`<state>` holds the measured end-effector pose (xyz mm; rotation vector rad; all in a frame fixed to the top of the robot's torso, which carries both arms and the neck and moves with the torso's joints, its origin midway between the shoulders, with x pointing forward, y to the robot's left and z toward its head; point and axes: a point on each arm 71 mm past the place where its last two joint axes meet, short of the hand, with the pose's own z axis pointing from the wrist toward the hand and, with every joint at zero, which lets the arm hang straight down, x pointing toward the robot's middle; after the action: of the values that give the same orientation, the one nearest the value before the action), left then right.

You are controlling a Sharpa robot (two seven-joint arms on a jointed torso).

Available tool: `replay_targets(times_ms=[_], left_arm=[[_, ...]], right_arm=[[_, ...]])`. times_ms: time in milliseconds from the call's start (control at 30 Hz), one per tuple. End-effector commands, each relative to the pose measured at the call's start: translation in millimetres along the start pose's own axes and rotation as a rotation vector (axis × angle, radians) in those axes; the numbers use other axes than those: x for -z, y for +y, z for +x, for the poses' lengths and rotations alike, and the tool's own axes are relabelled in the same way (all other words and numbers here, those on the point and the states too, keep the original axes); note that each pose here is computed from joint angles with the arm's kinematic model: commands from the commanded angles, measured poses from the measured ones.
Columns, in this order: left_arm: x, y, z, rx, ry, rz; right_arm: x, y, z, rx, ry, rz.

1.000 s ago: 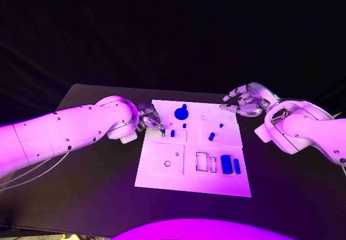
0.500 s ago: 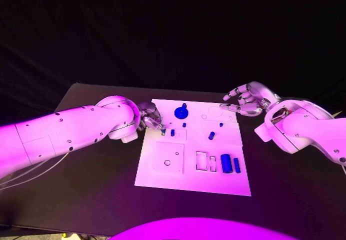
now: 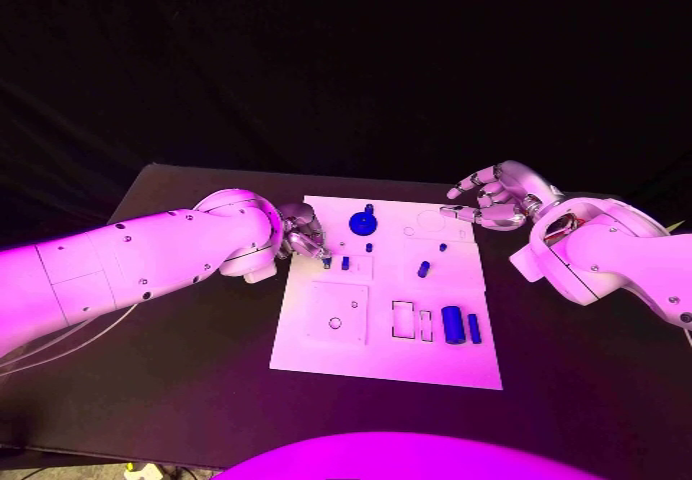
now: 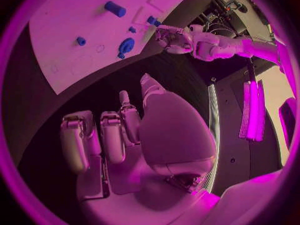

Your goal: Assemble the parts on the task board

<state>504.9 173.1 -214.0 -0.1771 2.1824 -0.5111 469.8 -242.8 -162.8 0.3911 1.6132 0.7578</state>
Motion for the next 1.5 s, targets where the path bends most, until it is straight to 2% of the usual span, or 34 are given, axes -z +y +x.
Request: replay_targets(times_ms=[33,1500], left_arm=[[-0.8,-1.2,1.8,-0.029,0.011,0.000],[-1.1,2.5,5.8,-0.042,0.046,-0.014]], right_arm=[[0.1,1.0,0.7,0.002,0.004,-0.014],[0.1,-0.4,0.8,0.002,0.007,-0.010]])
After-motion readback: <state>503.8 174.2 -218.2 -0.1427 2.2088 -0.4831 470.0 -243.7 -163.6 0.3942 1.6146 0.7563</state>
